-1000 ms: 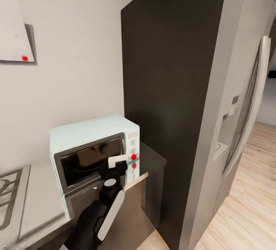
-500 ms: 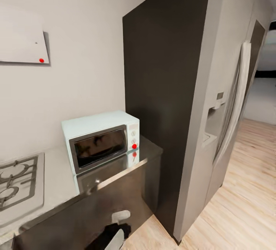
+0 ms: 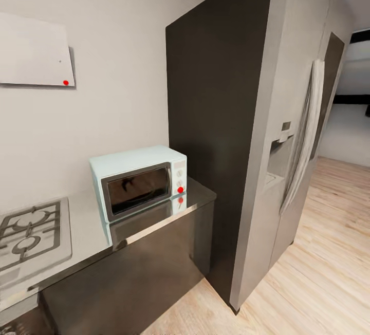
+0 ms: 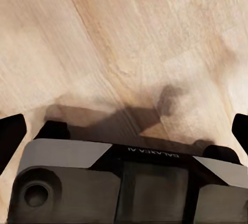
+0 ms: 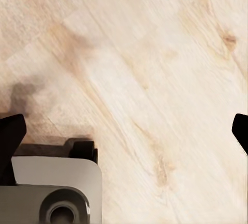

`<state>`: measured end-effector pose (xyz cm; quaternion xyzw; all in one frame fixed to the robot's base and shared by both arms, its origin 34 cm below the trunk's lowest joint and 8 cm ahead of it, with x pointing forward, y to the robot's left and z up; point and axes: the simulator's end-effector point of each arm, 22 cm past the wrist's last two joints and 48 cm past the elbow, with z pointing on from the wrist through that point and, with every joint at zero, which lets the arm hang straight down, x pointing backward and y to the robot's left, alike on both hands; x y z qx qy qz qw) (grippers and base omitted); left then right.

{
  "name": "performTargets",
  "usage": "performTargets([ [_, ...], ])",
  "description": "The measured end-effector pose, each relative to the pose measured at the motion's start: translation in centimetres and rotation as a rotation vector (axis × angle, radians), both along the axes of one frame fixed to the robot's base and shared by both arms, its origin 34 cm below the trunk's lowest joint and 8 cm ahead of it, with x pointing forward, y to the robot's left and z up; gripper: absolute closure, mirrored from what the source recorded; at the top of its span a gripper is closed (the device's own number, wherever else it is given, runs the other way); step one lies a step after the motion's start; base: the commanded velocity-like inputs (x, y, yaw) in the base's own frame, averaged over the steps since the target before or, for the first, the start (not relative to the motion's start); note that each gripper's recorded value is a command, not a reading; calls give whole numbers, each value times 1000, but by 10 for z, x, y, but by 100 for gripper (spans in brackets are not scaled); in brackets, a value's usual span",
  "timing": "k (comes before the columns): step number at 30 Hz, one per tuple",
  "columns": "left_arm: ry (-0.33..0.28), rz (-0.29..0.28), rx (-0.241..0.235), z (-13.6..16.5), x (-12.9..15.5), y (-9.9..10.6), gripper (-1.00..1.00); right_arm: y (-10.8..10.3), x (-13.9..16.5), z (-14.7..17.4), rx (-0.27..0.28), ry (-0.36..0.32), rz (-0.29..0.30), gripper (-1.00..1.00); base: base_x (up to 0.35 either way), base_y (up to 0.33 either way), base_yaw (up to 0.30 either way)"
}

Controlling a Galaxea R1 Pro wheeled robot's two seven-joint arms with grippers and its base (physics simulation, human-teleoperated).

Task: In the kitchen, take the popcorn bag from the countertop, put it into the microwave, and heat it until the popcorn is cooked so the cooked popcorn ends up inside the bag.

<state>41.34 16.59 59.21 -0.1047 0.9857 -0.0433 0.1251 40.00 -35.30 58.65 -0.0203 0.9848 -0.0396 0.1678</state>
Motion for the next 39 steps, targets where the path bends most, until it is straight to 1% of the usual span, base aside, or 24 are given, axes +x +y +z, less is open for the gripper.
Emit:
performTargets([
  [2, 58, 15, 30, -20, -47, 25, -100, 0, 0, 0, -2, -2, 5, -100, 0, 0, 0],
  [3, 70, 26, 52, -28, -67, 41, -100, 0, -1, 0, -1, 3, 5, -100, 0, 0, 0],
  [5, 61, 46, 91, -37, -94, 67, -100, 1, -2, -1, 1, 7, 6, -100, 0, 0, 0],
  [6, 48, 56, 107, -41, -106, 75, -100, 2, -2, -1, 1, 8, 5, -100, 0, 0, 0],
  [8, 41, 57, 111, -41, -109, 76, -100, 1, -4, -2, 0, 10, 5, -100, 0, 0, 0],
  [10, 37, 54, 110, -41, -109, 75, -100, 2, -19, -7, 0, 33, 7, -100, 0, 0, 224],
  [17, 42, 55, 110, -42, -111, 74, -100, 0, -20, -8, -2, 37, 10, -100, 0, 0, 239],
  [19, 43, 55, 109, -42, -111, 74, -100, 1, -21, -9, -9, 40, 33, -100, 0, 0, 240],
  [22, 45, 54, 110, -43, -112, 74, -100, 6, -21, -10, -24, 46, 99, -100, 0, 0, 240],
  [25, 47, 54, 110, -43, -113, 74, -100, 5, -22, -10, -31, 50, 121, -100, 0, 0, 240],
  [29, 49, 54, 110, -44, -113, 74, -100, 2, -23, -10, -35, 53, 121, -100, 0, 0, 241],
  [39, 59, 54, 110, -45, -117, 74, -100, 1, -27, -13, -30, 64, 121, -100, 0, 0, 251],
])
